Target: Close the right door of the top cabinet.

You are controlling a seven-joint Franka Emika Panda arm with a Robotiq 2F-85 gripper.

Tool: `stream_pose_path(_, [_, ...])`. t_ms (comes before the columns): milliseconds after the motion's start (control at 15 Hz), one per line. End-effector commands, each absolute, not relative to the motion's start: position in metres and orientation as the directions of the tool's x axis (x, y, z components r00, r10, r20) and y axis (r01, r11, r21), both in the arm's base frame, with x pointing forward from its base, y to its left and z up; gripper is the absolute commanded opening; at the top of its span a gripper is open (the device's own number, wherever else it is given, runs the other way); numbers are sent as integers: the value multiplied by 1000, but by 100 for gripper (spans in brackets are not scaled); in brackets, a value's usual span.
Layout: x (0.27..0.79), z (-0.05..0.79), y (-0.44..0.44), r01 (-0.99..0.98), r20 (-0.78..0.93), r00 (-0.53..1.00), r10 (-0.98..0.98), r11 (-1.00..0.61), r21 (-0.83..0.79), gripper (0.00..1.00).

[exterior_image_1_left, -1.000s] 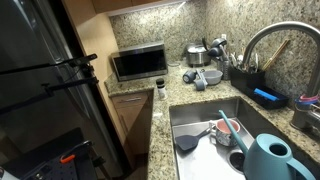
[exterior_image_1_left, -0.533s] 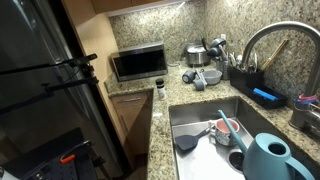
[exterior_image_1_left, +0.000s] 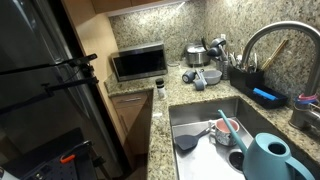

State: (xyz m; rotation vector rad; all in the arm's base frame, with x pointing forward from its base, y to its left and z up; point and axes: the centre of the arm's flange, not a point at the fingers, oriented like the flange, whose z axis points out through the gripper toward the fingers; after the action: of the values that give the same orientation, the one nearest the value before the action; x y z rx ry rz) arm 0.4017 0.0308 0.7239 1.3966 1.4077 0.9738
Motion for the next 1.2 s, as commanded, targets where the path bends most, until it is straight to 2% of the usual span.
stream_pose_path(0, [409,729,24,258,-26,79,997,4,966,100])
stream_pose_path(533, [409,732,-5,172,102,158,982,-129,977,100])
stream_pose_path(1133, [340,666,58,312,66,-68,995,-42,949,100])
